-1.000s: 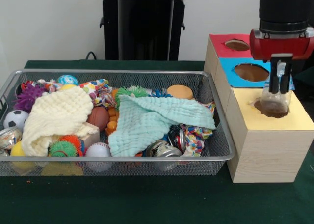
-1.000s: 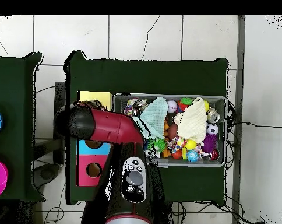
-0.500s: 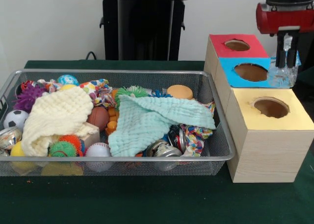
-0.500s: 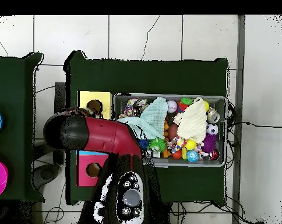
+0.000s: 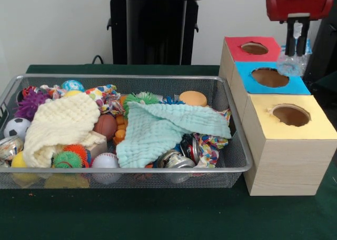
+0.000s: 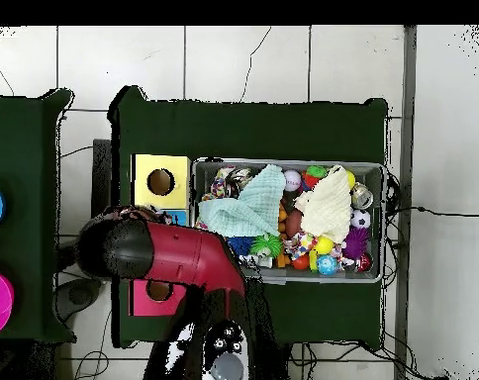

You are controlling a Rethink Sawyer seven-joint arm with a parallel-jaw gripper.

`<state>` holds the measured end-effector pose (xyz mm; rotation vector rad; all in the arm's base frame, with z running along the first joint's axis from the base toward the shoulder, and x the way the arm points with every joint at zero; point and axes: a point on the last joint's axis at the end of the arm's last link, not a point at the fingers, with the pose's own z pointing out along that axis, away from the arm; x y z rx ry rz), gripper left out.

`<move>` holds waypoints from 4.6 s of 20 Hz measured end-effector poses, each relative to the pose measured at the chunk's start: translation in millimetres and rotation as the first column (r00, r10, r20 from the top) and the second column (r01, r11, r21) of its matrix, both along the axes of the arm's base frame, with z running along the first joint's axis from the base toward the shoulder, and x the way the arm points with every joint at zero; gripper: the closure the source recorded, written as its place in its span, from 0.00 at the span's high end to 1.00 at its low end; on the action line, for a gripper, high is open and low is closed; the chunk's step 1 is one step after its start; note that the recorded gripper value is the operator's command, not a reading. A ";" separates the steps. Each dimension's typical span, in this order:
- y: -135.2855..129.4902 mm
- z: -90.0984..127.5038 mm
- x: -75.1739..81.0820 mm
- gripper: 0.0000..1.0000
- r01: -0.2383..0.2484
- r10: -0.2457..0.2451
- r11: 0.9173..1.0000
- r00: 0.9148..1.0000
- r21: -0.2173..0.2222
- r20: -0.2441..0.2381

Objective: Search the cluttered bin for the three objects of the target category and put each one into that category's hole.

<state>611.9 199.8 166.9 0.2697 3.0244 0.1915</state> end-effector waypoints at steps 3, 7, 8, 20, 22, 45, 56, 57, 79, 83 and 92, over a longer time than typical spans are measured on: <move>-5.5 -4.9 -13.8 0.00 0.009 -0.009 1.000 1.000 -0.001 -0.028; -10.1 -11.9 -26.6 0.00 0.015 -0.015 1.000 0.998 0.000 -0.069; -11.1 -13.6 -30.6 0.00 0.015 -0.015 1.000 0.996 0.002 -0.086; -9.8 -29.9 -55.1 0.00 0.002 0.005 1.000 0.968 0.028 -0.251; -11.2 -33.8 -55.2 0.00 0.004 0.003 1.000 0.966 0.027 -0.257; -14.0 -68.5 2.1 0.00 0.001 0.009 0.999 0.964 0.038 -0.266; -13.4 -82.3 6.9 1.00 -0.001 0.013 0.999 0.958 0.042 -0.287; -13.4 -83.3 7.0 1.00 -0.001 0.013 0.999 0.957 0.042 -0.288; -48.4 -60.0 15.7 1.00 -0.049 0.044 0.999 0.969 -0.012 -0.244; -76.6 -46.1 30.1 1.00 -0.035 0.027 0.999 0.975 -0.030 -0.220; -126.6 -28.3 55.6 1.00 -0.017 0.004 0.997 0.986 -0.074 -0.170</move>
